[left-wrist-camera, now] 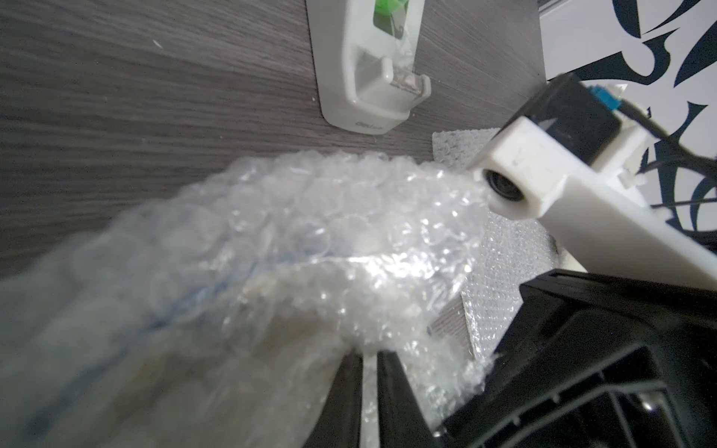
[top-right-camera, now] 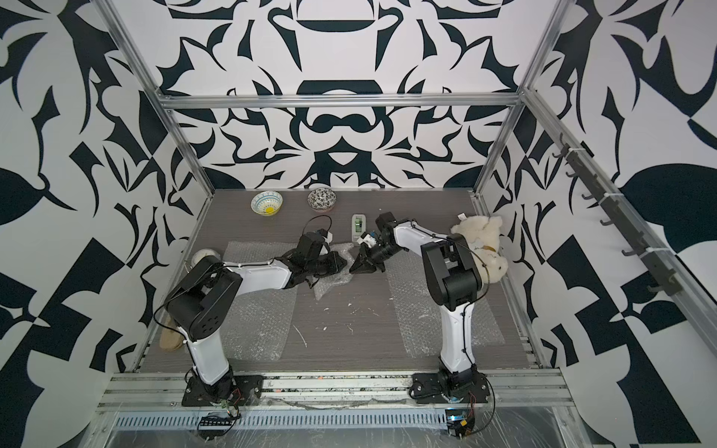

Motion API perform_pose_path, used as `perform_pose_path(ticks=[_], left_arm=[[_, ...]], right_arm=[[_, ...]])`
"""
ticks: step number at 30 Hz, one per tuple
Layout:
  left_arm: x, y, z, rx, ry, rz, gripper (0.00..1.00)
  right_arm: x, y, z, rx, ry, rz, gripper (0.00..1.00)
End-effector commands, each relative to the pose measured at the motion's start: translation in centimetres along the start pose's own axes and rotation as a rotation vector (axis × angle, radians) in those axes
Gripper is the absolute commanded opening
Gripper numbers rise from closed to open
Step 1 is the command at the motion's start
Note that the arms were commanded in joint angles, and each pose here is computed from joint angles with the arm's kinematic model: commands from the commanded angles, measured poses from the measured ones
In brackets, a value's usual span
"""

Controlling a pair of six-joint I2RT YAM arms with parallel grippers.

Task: Wrap bowls in bubble wrap
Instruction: Stick the tape on the bubble wrap.

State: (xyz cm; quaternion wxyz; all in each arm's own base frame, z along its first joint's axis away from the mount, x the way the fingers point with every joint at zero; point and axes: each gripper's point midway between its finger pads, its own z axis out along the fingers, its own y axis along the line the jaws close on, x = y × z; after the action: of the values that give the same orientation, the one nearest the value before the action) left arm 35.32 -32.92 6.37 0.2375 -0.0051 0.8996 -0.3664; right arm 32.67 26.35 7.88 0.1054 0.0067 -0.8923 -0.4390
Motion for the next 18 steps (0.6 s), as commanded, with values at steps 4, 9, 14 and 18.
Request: perform_pose_path(ticks=[4, 9, 14, 18], left_arm=[[1.6, 3.5, 0.1, -0.103, 0.041, -0.026, 0.13], [1.3, 3.2, 0.0, -0.097, 0.037, -0.023, 0.13], [1.2, 3.0, -0.1, -0.098, 0.036, -0.020, 0.13], [1.2, 3.0, -0.1, -0.098, 0.038, -0.020, 0.13]], right_arm=[[1.5, -0.6, -1.0, 0.049, 0.012, 0.019, 0.16], [1.3, -1.5, -0.5, 0.065, 0.011, 0.026, 0.14], [0.6, -1.7, -0.1, 0.052, 0.000, 0.029, 0.09], [-0.2, -1.3, 0.0, 0.022, -0.020, 0.027, 0.07]])
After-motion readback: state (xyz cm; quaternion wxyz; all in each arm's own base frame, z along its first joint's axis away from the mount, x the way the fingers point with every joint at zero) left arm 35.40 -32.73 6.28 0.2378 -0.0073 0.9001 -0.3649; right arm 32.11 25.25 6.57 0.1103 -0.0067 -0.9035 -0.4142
